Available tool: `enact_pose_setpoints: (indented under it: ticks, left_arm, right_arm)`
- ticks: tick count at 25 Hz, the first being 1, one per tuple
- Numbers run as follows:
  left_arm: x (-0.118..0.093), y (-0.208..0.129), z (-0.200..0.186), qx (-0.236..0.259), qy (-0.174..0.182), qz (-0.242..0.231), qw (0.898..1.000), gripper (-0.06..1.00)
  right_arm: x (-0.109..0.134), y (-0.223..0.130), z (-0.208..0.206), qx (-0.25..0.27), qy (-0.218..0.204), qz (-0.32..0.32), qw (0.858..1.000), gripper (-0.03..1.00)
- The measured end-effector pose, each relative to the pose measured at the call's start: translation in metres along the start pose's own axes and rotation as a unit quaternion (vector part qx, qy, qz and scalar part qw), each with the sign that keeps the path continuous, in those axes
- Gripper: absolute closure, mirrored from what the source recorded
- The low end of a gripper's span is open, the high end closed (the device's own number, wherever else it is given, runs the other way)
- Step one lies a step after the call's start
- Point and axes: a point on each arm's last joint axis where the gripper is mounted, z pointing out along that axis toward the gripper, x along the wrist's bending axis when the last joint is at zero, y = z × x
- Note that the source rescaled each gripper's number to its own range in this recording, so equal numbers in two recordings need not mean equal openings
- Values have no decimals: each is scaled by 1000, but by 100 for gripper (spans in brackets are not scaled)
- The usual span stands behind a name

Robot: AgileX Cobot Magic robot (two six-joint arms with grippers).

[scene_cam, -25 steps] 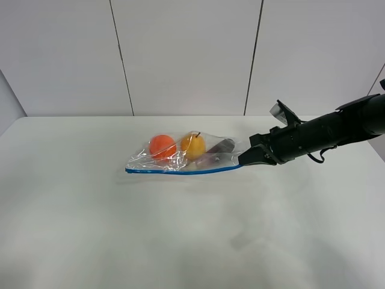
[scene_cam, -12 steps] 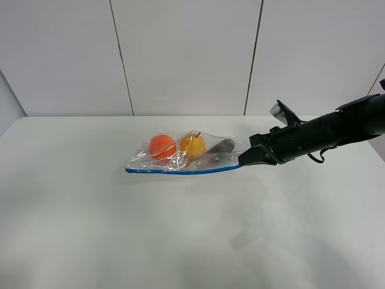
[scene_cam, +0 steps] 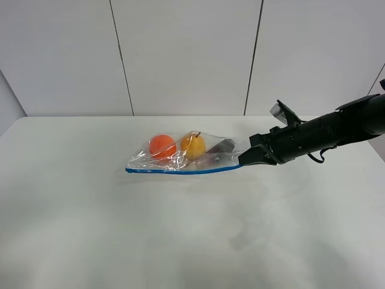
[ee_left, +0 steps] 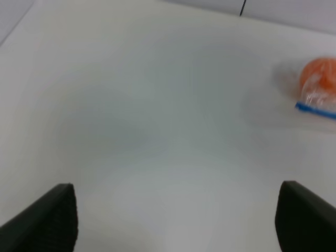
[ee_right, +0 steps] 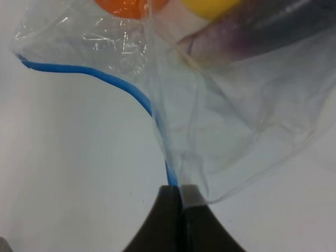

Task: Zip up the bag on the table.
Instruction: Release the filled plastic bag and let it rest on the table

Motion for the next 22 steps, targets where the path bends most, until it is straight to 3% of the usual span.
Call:
enact_pose_setpoints:
  ticks: [8, 22]
  left_arm:
    - [-1, -7, 4, 29, -6, 43, 999, -4]
    - [-2, -7, 4, 30, -11, 44, 999, -4]
  right_arm:
    - [0, 0, 0, -1, -2, 0, 1000, 97]
    - [-1, 0, 0, -1, -3, 0, 1000, 97]
